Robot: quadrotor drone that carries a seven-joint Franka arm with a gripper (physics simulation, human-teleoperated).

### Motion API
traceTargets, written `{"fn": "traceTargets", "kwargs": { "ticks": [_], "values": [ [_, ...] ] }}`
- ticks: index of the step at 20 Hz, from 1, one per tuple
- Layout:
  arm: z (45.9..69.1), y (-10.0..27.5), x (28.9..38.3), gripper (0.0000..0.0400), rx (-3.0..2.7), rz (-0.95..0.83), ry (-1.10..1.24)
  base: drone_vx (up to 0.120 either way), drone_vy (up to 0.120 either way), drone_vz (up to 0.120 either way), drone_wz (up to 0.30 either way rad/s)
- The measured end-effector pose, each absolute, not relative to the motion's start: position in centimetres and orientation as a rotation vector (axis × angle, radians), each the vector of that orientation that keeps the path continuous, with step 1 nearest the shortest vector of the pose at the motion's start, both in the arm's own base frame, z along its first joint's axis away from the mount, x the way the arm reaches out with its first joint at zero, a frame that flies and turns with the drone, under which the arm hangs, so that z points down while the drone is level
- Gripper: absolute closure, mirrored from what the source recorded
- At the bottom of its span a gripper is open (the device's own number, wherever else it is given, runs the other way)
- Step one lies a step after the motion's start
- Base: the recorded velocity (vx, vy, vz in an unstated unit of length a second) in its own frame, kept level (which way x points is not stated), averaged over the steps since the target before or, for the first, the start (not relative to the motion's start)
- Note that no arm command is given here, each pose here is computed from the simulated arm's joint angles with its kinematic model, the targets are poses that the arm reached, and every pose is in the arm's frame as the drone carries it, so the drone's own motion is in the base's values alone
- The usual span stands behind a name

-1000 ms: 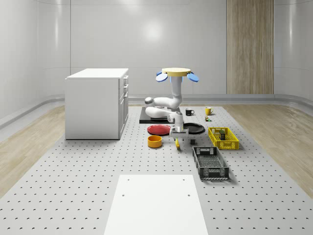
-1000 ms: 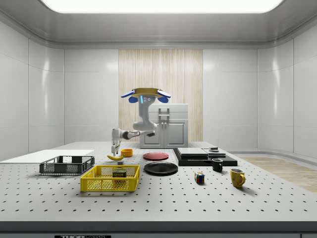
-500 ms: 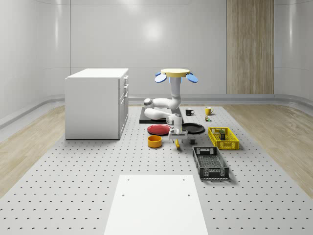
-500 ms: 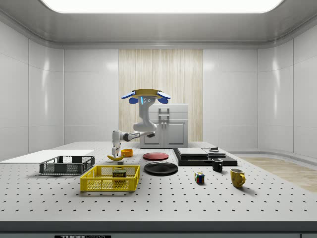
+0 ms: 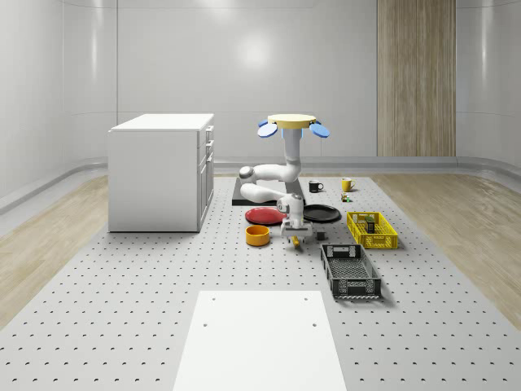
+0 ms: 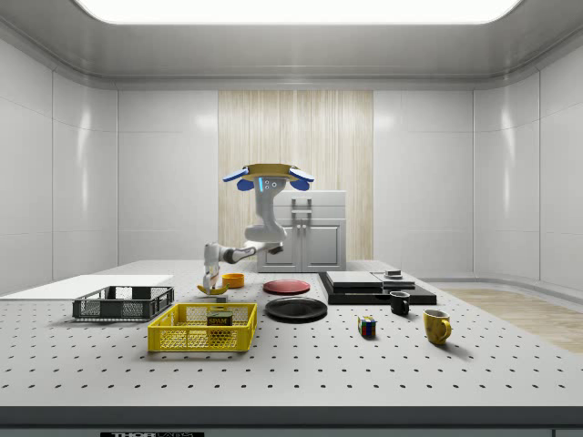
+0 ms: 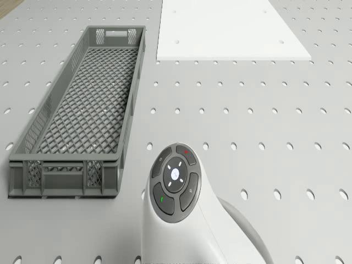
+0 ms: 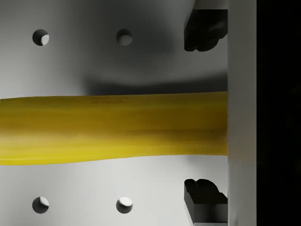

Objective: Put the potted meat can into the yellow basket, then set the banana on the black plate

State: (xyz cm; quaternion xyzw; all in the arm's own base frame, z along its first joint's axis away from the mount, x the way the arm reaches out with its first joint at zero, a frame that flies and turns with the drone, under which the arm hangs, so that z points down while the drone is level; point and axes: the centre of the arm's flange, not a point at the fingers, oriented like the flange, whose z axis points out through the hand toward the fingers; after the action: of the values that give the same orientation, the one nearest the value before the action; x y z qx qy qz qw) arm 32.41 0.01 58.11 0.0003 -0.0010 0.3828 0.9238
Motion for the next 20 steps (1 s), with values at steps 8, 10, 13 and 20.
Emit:
{"fn": "traceTargets", "kwargs": {
  "ticks": [8,10,13,20],
  "values": [
    [59.2,0.4,32.56,0.0000,0.001,0.786,-0.002,0.000,0.000,0.000,0.000],
    [59.3,0.5,32.45,0.0000,0.000,0.786,-0.002,0.000,0.000,0.000,0.000],
    [59.4,0.5,32.18,0.0000,0.000,0.786,-0.002,0.000,0.000,0.000,0.000],
    [59.5,0.6,31.93,0.0184,0.000,0.786,-0.002,0.000,0.000,0.000,0.000]
  ]
}}
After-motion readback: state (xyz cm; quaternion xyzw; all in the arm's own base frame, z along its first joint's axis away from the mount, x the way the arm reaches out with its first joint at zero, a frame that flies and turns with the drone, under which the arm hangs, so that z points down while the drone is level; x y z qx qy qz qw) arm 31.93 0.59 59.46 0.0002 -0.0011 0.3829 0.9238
